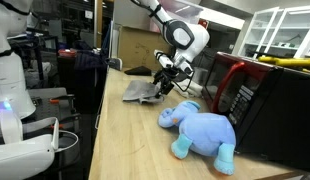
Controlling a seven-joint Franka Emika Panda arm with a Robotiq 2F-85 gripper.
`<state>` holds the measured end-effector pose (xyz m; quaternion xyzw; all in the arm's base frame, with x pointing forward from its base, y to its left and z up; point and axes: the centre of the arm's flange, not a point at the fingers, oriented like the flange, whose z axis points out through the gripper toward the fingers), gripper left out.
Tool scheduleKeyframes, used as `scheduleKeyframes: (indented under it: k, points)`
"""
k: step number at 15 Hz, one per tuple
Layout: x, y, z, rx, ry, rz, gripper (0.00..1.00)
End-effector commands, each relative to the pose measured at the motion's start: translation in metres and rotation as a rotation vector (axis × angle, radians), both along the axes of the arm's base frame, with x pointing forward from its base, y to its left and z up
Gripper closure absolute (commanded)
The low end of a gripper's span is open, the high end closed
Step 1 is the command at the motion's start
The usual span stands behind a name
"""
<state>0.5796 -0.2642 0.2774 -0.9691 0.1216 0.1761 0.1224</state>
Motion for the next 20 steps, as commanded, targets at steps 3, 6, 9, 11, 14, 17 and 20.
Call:
scheduleKeyframes:
  k: [3,6,9,11,14,17,20]
  points:
    - [0.008,0.002,0.01,0.013,0.038,-0.026,0.58]
    - [0.008,0.002,0.012,0.02,0.045,-0.024,0.8]
    - [0.007,-0.001,0.029,0.033,0.04,-0.019,0.99]
    - [0.004,-0.001,0.051,0.053,0.033,-0.008,1.0]
    - [-0.007,0.01,0.085,0.081,0.048,0.028,0.99]
    - [-0.032,0.028,0.115,0.104,0.037,0.1,0.99]
    - [-0.061,0.041,0.137,0.109,-0.02,0.197,0.99]
